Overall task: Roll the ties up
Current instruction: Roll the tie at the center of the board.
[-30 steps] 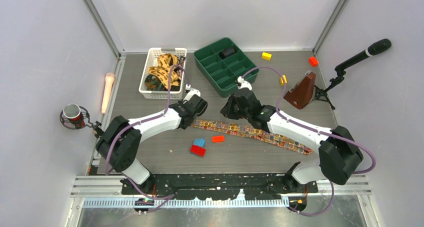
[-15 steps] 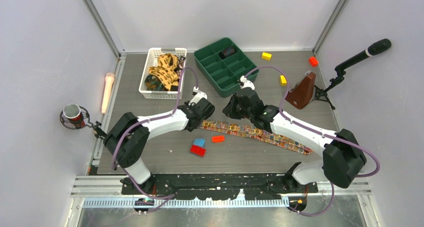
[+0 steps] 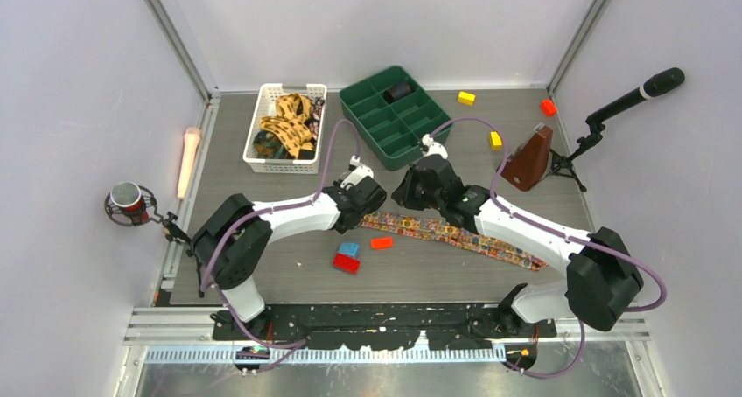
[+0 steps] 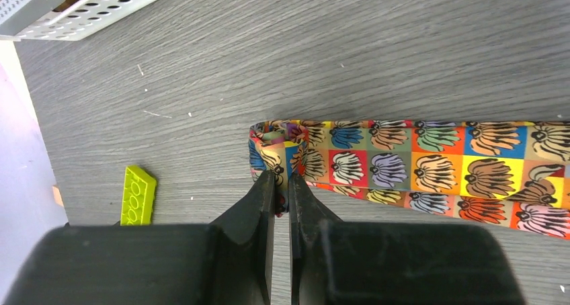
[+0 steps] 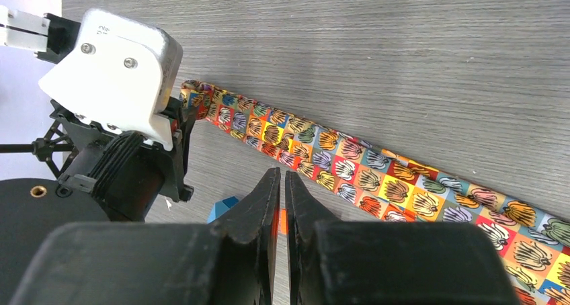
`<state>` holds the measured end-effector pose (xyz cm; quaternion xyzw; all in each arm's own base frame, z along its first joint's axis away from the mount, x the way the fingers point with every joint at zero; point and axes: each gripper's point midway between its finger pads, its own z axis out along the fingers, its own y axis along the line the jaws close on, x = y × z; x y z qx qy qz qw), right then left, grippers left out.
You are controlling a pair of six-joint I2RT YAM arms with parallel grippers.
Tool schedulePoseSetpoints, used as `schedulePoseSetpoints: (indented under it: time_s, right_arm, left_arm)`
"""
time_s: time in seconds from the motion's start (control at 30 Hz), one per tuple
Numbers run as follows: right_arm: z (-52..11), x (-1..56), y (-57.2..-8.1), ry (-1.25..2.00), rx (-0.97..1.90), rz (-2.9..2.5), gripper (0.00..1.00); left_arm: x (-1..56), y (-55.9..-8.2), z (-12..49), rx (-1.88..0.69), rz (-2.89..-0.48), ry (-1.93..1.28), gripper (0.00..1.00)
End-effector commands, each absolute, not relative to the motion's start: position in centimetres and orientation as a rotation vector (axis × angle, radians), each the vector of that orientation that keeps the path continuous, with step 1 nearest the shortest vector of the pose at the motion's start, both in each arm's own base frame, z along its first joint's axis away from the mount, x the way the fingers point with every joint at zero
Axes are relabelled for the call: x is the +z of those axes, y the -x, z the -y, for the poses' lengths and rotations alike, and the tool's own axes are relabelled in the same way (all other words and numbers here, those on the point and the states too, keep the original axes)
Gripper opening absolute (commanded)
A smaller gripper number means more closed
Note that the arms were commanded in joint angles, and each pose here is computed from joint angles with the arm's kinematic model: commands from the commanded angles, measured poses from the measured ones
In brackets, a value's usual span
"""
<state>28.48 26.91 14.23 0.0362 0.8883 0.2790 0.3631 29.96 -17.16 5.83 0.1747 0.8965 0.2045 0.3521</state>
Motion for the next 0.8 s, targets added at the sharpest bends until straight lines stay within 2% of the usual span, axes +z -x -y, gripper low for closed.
schedulePoseSetpoints:
  time_s: [0.0,0.4,0.5,0.57,0.67,0.77]
  right_arm:
    - [-26.5,16.0,-29.1,-0.119,0.732,-2.221,0.14]
    - [-26.3,15.6,-29.2,-0.126,0.725,-2.228,0.14]
    - [-26.3,15.5,-29.2,-0.127,0.722,-2.23,0.14]
    - [-26.3,15.4,-29.2,-0.128,0.721,-2.232,0.14]
    - [-26.4,15.3,-29.2,-0.13,0.721,-2.237,0.14]
    - [-26.4,15.2,-29.3,-0.132,0.718,-2.239,0.14]
  left_arm:
    - [6.6,-30.5,18.4,0.517,-2.293,-0.449,0.0]
    - [4.8,-30.0,20.1,0.429,-2.346,-0.469,0.02]
    - [4.5,-29.9,20.3,0.415,-2.354,-0.462,0.1]
    - [4.4,-29.9,20.5,0.4,-2.356,-0.458,0.2]
    - [4.4,-29.9,20.7,0.385,-2.358,-0.452,0.3]
    - [4.3,-29.9,20.8,0.376,-2.359,-0.448,0.36]
